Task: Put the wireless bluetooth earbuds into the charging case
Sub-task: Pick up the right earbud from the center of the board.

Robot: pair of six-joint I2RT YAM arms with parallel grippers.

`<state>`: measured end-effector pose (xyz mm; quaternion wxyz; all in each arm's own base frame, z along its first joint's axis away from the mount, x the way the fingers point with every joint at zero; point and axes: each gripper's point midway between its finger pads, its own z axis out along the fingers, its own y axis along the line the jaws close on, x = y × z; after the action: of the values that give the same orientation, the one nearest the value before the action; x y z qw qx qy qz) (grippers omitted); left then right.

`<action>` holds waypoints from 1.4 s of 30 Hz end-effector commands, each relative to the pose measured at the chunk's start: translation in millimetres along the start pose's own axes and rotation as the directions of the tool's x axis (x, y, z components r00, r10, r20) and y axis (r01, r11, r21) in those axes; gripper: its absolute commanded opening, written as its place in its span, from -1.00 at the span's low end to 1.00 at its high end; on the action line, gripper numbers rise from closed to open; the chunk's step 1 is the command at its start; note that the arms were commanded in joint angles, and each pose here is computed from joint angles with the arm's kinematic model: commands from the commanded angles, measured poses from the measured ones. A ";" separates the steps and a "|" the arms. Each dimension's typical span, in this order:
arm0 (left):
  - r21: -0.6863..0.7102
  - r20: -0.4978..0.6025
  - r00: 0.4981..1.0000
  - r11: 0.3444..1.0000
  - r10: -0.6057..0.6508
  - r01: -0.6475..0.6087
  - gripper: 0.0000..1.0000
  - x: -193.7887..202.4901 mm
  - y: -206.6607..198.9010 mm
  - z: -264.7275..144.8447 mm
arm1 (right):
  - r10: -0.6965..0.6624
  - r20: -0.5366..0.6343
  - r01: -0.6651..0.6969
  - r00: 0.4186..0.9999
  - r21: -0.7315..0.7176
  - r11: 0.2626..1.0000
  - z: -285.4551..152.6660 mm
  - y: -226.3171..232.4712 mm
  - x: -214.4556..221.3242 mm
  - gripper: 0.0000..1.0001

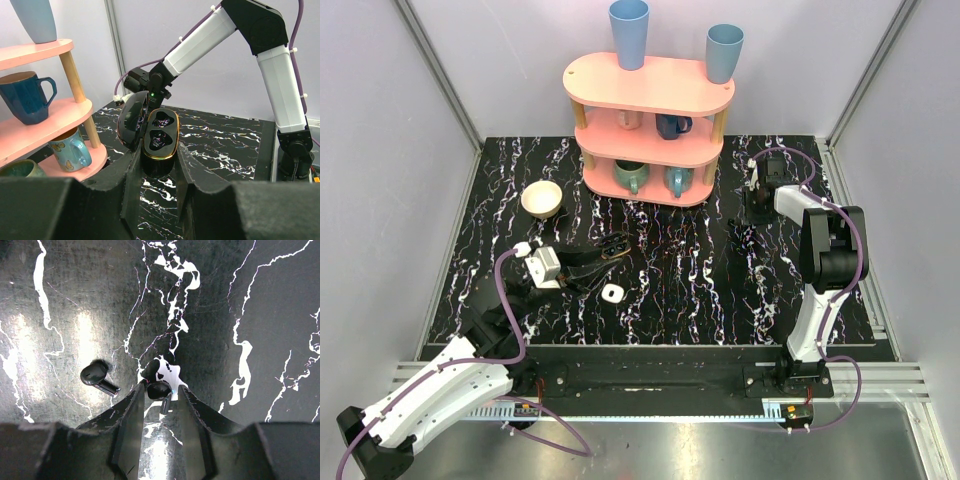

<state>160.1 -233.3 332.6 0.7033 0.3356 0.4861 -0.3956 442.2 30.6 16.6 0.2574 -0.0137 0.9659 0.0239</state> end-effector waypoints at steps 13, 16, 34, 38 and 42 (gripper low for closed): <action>0.005 0.056 0.998 0.999 0.035 -0.035 -1.00 -20.8 0.1 3.0 | 0.011 -0.007 -0.011 1.000 -0.010 1.000 -4.9 0.4 -3.7 -0.27; 0.008 0.054 0.998 0.999 0.034 -0.034 -1.00 -20.0 0.0 3.9 | 0.011 -0.007 -0.011 1.000 -0.013 1.000 -5.0 1.0 -3.7 -0.35; 0.013 0.046 0.999 1.000 0.024 -0.024 -1.00 -20.2 0.1 7.6 | 0.060 0.161 -0.046 0.985 -0.087 0.995 -56.9 16.7 -40.9 -0.51; 0.012 0.051 0.998 1.000 0.022 -0.023 -1.00 -22.3 0.2 7.6 | 0.067 0.254 -0.041 0.965 -0.105 0.994 -91.3 21.7 -54.1 -0.51; -0.003 0.057 0.998 1.000 0.023 -0.023 -1.00 -25.1 2.8 7.6 | 0.049 0.375 0.004 0.926 -0.139 0.990 -138.1 39.5 -68.6 -0.53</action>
<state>164.5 -237.5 323.8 0.6929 0.3387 0.4997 -0.3942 434.0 45.8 111.0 0.3576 -0.0012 0.9315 0.0665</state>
